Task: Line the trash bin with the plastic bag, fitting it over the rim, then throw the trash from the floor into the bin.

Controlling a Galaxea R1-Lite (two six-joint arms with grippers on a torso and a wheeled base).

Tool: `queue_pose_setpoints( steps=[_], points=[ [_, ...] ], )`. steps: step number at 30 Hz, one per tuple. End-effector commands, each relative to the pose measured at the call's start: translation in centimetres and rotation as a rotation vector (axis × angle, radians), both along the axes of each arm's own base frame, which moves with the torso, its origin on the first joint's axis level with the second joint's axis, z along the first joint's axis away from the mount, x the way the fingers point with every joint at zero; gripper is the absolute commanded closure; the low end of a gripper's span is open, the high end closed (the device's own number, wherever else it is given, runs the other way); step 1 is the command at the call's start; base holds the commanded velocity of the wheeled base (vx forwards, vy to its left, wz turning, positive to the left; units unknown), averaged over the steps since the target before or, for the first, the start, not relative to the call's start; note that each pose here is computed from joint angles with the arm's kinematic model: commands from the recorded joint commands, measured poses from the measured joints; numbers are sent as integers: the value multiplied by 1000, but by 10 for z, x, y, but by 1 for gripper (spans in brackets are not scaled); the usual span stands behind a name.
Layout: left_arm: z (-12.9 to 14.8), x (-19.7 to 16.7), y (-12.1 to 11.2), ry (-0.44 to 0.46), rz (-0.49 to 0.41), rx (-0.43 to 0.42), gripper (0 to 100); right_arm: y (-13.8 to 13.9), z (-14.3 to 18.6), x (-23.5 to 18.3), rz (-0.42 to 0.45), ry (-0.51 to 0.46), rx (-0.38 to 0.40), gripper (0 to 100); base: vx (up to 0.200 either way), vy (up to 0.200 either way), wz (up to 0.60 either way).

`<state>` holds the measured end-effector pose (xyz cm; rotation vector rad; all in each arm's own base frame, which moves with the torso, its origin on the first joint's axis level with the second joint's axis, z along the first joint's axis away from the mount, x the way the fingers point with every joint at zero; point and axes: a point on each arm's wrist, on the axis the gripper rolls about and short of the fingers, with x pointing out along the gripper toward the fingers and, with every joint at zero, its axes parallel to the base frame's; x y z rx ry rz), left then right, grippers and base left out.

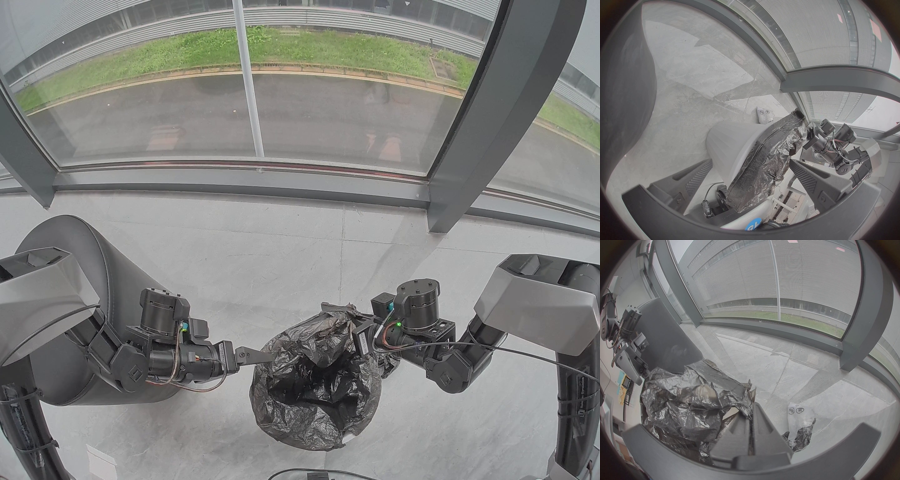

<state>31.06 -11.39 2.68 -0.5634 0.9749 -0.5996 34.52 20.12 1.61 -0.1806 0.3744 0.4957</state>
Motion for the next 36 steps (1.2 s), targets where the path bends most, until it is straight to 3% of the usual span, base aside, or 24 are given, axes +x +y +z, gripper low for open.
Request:
queue_pose_setpoints(
  steps=[1, 2, 20, 30, 36],
  points=[
    [0, 0, 1, -1, 2, -1, 0, 1, -1, -2, 4, 4, -3, 100, 0, 0, 0],
    [0, 0, 1, -1, 2, -1, 0, 0, -1, -2, 4, 5, -4, 0, 0, 0, 0],
    [5, -5, 2, -14, 0, -3, 0, -2, 5, -8, 6, -37, 22, 0, 0, 0, 0],
    [22, -19, 5, -45, -5, -11, 0, 23, 20, -44, 90, -32, 80, 0, 0, 0, 0],
    [52, -55, 5, -216, 1, -39, 0, 25, 16, -62, 85, 25, 111, 0, 0, 0, 0]
  ],
)
